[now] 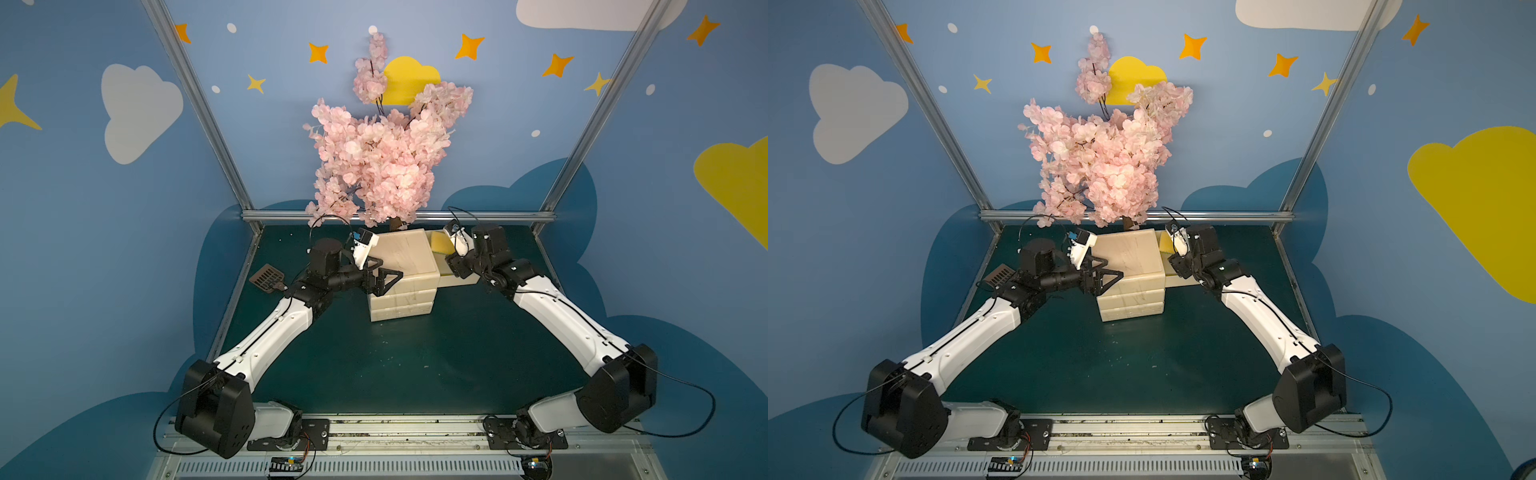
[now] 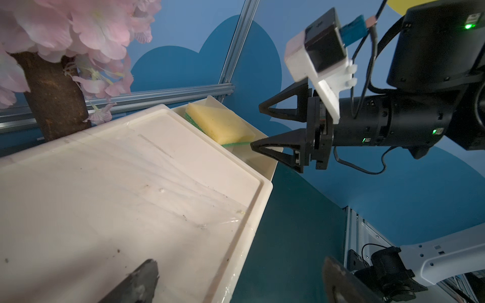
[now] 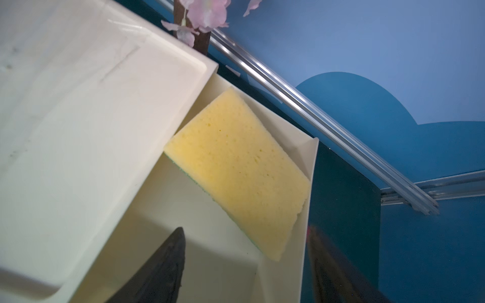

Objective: Take the sponge out of the drawer
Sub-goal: Adjust the storage box at the center of the board, then pick up the sponge from the drawer.

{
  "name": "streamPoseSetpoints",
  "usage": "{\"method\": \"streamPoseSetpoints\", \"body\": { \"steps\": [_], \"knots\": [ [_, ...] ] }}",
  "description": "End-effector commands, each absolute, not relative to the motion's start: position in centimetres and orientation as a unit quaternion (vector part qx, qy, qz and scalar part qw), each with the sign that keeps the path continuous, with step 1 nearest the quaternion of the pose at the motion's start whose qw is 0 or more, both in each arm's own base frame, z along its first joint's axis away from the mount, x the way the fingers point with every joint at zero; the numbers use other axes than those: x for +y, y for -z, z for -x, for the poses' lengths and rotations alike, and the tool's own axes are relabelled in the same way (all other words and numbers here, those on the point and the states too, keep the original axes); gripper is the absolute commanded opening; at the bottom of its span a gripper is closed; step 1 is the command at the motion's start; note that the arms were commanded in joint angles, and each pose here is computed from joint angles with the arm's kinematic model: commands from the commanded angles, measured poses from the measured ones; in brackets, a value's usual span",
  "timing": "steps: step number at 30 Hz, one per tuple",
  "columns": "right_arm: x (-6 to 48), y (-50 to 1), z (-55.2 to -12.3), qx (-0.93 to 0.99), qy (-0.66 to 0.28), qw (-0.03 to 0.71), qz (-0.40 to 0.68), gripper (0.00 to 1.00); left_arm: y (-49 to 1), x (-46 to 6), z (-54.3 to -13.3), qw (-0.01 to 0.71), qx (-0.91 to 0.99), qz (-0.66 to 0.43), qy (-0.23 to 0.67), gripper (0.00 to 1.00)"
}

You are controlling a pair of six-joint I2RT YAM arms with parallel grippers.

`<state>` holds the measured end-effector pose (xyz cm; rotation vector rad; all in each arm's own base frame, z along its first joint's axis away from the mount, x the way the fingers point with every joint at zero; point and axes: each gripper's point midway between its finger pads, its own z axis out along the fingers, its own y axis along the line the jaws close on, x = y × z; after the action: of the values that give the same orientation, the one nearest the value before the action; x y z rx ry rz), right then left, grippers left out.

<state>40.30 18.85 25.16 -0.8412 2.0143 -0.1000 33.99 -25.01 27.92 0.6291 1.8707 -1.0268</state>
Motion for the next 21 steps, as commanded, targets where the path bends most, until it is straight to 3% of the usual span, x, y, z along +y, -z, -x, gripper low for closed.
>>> {"method": "streamPoseSetpoints", "body": {
  "steps": [1, 21],
  "knots": [
    [18.9, -24.2, -40.7, 0.809, 0.067, 0.452, 0.369, 0.72, -28.7, -24.8, -33.8, 0.454, 0.746, -0.259, 0.413, 0.98],
    [20.4, -23.0, -44.2, 0.784, 0.121, 0.49, 0.362, 0.67, -28.2, -24.8, -34.2, 0.45, 0.751, -0.255, 0.411, 0.98]
  ]
}}
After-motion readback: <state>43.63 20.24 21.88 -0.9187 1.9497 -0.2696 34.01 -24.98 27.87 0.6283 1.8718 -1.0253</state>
